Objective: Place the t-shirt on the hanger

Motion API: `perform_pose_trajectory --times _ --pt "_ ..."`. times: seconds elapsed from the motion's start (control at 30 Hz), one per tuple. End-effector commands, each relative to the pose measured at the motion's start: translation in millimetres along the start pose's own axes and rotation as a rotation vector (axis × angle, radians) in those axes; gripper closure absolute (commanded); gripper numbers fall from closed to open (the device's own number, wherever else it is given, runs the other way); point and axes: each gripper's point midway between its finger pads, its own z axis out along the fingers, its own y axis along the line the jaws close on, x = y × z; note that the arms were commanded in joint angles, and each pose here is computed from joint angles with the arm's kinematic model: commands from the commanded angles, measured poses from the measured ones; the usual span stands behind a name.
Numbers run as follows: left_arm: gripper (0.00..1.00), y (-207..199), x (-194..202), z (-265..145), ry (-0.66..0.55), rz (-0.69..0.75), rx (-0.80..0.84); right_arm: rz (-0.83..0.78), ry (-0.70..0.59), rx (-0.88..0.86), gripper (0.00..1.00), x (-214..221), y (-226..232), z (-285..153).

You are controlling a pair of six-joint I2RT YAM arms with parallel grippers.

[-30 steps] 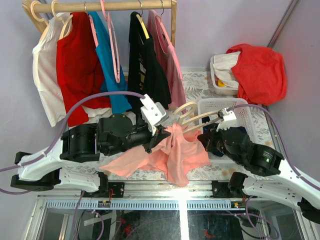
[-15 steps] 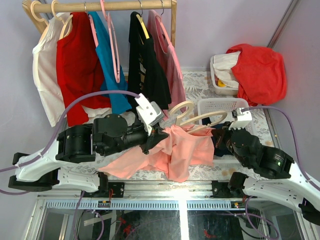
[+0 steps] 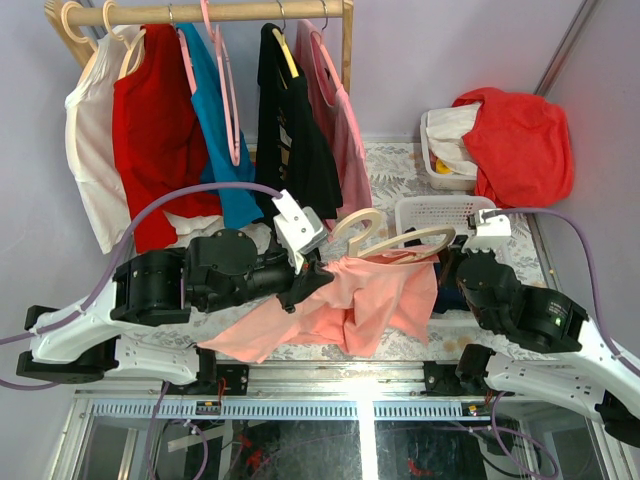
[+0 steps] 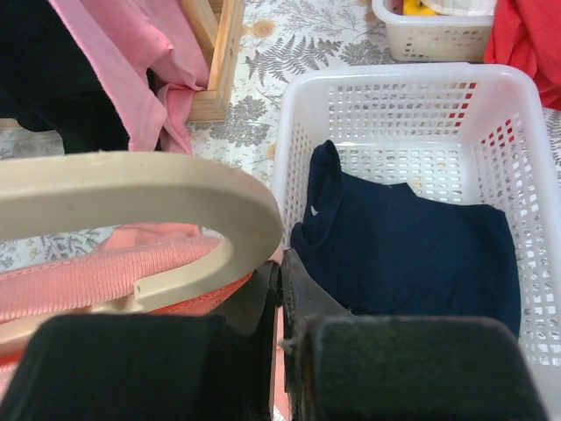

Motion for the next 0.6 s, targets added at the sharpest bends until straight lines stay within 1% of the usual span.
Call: perform_pose_trajectory --times 0.0,0.27,0.57 --pt "1.00 5 -14 -17 -0.053 -0.036 -0.006 -0.028 -0.069 0.101 1.00 -20 -22 -5" --pt "1.00 8 -5 -13 -0.022 -0.036 -0.028 -0.016 -0.081 0.100 1.00 -24 -37 -17" --pt "1.00 9 -1 -6 0.013 -0.026 -0.048 -0.037 -0.094 0.096 1.00 -39 -45 -29"
